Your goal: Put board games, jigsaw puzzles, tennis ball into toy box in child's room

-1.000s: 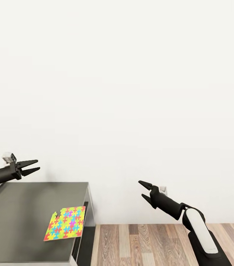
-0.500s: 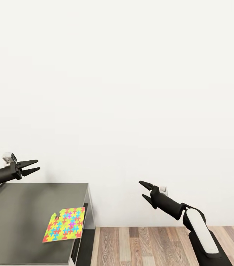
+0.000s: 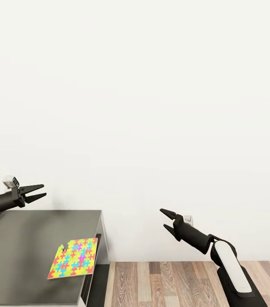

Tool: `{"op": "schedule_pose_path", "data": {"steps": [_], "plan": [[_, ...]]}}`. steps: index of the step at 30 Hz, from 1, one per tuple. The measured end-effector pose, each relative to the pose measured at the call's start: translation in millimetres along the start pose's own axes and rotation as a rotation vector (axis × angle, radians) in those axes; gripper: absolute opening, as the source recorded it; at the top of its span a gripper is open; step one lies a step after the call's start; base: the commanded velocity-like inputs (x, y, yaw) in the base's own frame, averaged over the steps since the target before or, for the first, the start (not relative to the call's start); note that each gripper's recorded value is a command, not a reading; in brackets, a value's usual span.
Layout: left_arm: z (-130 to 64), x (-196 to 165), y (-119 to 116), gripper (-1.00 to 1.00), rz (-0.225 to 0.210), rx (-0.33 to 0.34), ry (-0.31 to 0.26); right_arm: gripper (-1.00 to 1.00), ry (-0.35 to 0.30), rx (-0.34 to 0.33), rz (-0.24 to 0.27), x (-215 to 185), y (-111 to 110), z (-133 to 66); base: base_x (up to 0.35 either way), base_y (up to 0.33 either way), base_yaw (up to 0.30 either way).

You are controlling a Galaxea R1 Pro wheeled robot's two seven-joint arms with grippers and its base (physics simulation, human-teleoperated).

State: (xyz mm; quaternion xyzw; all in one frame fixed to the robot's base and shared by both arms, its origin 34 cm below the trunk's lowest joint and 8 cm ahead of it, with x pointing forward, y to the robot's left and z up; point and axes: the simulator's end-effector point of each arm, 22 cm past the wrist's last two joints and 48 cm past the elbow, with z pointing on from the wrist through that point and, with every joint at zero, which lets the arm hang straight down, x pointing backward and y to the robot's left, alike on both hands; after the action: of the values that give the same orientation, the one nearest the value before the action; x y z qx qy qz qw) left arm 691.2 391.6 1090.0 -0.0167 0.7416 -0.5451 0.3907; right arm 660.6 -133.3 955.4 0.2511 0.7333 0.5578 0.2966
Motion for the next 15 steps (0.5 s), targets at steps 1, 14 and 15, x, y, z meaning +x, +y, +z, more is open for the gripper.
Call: {"op": "schedule_pose_path", "data": {"steps": [1,14,15], "plan": [[0.2,0.6,1.1,1.00,0.000,0.000,0.000,1.00,0.000,0.000,0.000,0.0,-1.2,0.3,0.000,0.000,0.000],[3.1,8.9,15.7,1.00,0.000,0.000,0.000,1.00,0.000,0.003,0.000,1.3,-19.0,5.1,0.000,0.000,0.000],[3.5,9.7,16.9,1.00,0.000,0.001,0.000,1.00,0.000,0.003,0.000,1.4,-20.3,5.5,0.000,0.000,0.000]]}}
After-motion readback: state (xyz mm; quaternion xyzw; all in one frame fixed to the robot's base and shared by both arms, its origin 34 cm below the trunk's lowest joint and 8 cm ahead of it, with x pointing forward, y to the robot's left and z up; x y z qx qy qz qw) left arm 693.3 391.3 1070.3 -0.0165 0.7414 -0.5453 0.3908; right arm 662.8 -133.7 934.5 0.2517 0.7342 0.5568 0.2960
